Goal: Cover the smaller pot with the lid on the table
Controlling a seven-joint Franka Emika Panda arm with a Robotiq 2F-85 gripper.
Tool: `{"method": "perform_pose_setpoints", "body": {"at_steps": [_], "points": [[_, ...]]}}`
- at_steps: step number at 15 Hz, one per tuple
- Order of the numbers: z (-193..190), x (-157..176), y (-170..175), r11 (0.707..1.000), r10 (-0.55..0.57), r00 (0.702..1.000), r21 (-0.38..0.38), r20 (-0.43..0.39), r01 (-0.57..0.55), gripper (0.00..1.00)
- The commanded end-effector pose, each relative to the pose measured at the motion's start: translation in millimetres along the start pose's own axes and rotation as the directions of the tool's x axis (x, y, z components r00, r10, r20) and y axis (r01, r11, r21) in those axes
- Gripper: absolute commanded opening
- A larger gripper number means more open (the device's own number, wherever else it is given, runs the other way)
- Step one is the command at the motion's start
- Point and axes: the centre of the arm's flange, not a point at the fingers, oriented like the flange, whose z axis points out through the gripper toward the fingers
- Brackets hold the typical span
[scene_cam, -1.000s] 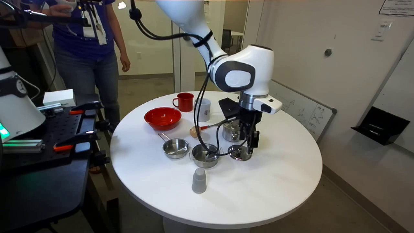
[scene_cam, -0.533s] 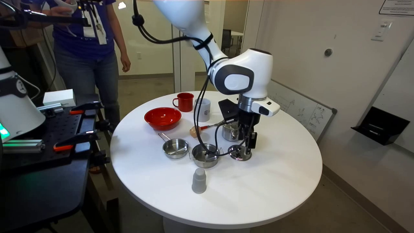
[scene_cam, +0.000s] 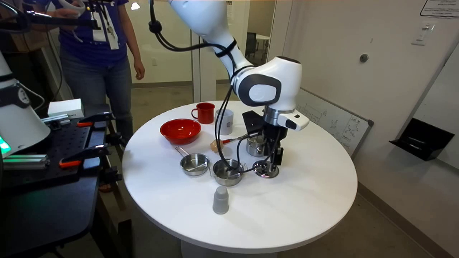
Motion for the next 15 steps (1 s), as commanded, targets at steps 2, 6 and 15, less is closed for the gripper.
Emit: {"method": "perform_pose_setpoints", "body": {"at_steps": [2, 6, 15], "points": [[5.1, 6.8, -4.4, 0.999, 0.047, 0.999, 0.003, 0.023, -0.047, 1.00], [7.4, 3.1, -3.2, 0.997, 0.077, 0.996, 0.000, 0.040, -0.077, 1.00], [5.4, 6.7, -6.8, 0.993, 0.114, 0.993, 0.004, 0.043, -0.115, 0.31]]}}
